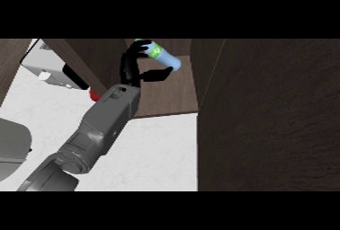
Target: Pick up the bottled water, place it into the cabinet and close the cabinet
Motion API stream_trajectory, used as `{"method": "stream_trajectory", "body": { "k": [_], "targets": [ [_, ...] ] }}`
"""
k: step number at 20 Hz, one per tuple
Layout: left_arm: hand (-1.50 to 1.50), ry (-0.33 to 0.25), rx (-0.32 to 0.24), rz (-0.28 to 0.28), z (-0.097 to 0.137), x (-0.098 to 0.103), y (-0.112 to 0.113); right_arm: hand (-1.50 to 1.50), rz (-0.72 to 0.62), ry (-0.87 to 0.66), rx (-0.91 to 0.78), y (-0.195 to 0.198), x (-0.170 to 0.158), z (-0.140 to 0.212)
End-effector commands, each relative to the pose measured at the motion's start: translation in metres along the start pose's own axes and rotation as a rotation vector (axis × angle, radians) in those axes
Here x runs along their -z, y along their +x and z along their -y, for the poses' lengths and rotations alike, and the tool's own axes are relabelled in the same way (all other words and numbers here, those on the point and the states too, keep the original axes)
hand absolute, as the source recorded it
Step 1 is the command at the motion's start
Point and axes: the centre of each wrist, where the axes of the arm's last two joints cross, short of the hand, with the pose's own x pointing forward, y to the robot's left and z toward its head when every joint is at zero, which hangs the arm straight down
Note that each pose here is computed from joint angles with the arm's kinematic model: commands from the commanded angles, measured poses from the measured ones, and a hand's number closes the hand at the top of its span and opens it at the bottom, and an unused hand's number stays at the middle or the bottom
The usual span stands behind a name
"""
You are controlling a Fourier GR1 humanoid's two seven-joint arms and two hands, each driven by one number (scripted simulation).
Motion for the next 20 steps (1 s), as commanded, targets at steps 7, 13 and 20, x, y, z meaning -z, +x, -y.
{"method": "stream_trajectory", "body": {
  "k": [7, 13, 20],
  "targets": [
    [-1.5, -0.056, -0.004, 0.06, -0.009, 0.016, 0.014, -1.5, 0.024, 0.029, 0.056, 0.01, 0.002, -0.007],
    [-1.5, -0.114, -0.272, 0.156, 0.013, 0.011, 0.04, -1.5, 0.029, 0.01, 0.07, 0.012, 0.001, -0.009],
    [-1.5, -0.201, -0.37, 0.196, 0.014, 0.009, 0.038, -1.5, 0.006, 0.021, 0.06, 0.014, 0.001, -0.004]
  ]
}}
